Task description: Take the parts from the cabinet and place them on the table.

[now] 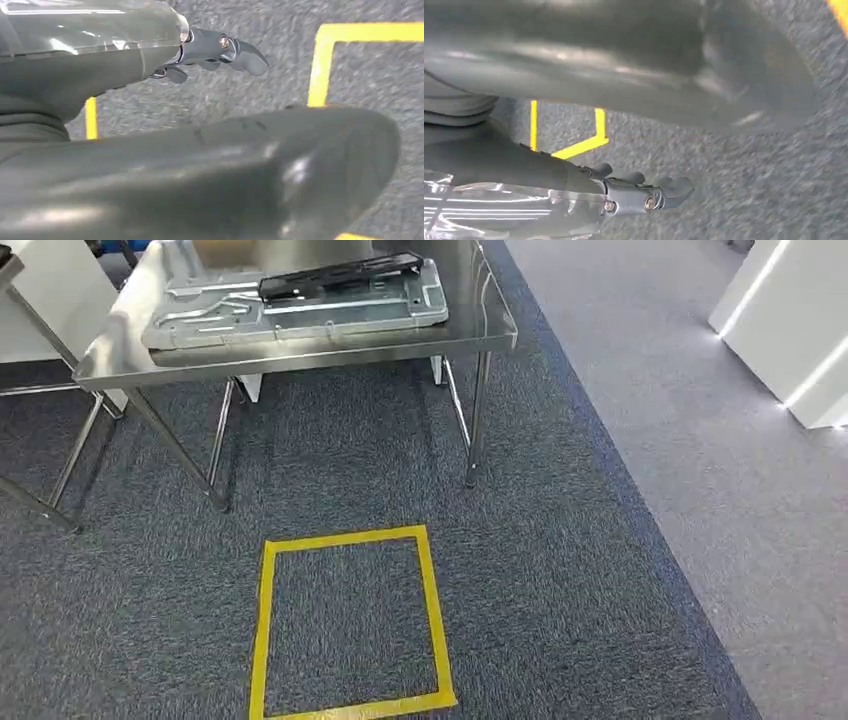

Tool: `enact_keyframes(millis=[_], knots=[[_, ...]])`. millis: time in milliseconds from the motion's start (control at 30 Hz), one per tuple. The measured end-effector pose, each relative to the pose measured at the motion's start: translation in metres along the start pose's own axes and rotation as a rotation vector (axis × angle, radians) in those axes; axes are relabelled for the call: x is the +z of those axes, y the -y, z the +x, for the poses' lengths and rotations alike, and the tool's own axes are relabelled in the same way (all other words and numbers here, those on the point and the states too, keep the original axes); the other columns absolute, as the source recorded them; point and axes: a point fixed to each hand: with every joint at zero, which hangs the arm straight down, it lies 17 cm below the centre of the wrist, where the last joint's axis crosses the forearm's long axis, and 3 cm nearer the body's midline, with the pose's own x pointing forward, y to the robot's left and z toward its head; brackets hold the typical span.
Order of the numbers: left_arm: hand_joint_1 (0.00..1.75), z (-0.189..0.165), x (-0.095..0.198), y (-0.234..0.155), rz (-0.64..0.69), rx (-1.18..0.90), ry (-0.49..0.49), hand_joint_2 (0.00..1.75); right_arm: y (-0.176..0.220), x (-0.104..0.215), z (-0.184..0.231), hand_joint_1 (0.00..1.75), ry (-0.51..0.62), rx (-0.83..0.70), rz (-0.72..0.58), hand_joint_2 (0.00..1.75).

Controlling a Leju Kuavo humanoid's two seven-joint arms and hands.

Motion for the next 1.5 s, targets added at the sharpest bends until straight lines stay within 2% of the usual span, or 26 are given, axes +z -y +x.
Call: enact_keyframes(millis=[700,1067,1500], knots=[[0.00,0.005,-0.003,-0.001,0.005,-0.019,0.007,0.00,-0.006,0.001,0.003,0.00,0.015,-0.010,0.013,0.00],[0.00,-0.002,-0.003,-0.006,0.023,-0.042,-0.036,0.00,-0.008,0.001,0.007,0.00,0.030,-0.015,0.022,0.00],[0.00,-0.001,-0.004,-0.009,0.025,-0.055,-0.038,0.00,-0.009,0.001,0.010,0.00,0.043,-0.023,0.023,0.00]])
